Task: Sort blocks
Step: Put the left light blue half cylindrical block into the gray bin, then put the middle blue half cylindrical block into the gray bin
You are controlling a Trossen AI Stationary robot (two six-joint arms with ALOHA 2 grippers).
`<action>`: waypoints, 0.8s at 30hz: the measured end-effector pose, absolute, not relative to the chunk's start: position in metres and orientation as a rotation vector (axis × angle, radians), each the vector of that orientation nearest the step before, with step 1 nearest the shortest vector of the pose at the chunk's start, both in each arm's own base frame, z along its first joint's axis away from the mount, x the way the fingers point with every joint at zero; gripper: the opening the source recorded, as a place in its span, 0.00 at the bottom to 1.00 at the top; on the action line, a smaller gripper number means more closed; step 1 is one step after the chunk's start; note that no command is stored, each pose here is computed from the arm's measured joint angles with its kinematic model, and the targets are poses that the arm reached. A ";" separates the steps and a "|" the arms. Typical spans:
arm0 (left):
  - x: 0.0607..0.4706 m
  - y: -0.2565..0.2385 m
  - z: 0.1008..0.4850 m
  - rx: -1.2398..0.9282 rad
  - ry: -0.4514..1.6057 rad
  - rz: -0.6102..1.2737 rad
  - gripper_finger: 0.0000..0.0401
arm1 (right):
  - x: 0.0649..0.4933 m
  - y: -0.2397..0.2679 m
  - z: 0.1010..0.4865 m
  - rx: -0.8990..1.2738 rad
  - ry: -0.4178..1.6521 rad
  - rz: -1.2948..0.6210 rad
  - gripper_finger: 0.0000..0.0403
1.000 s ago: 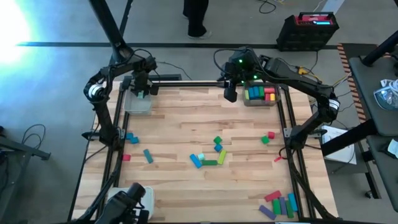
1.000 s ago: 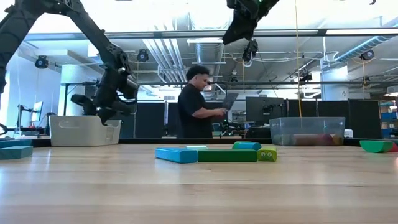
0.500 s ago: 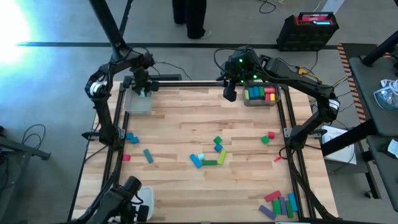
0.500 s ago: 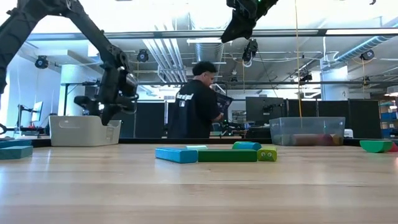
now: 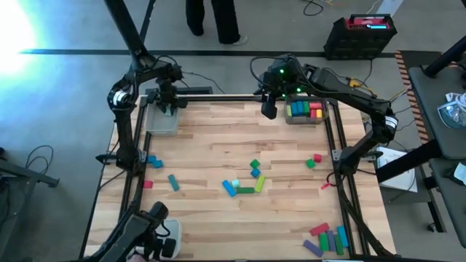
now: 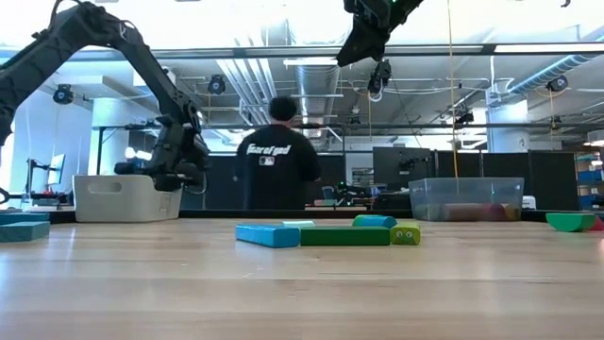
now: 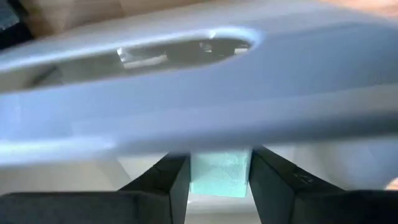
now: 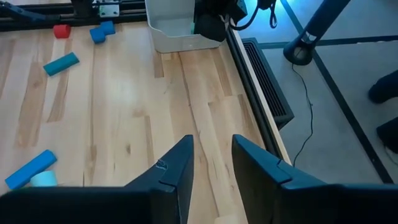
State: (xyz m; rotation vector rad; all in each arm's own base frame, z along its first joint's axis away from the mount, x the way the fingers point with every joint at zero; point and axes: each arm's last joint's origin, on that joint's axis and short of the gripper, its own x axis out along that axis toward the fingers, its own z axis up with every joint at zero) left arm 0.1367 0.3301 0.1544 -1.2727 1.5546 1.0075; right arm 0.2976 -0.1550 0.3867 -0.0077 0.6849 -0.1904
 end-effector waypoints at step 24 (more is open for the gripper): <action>0.160 0.332 0.261 -1.003 1.487 0.872 0.45 | 0.290 -0.161 0.391 -0.066 0.727 -0.270 0.44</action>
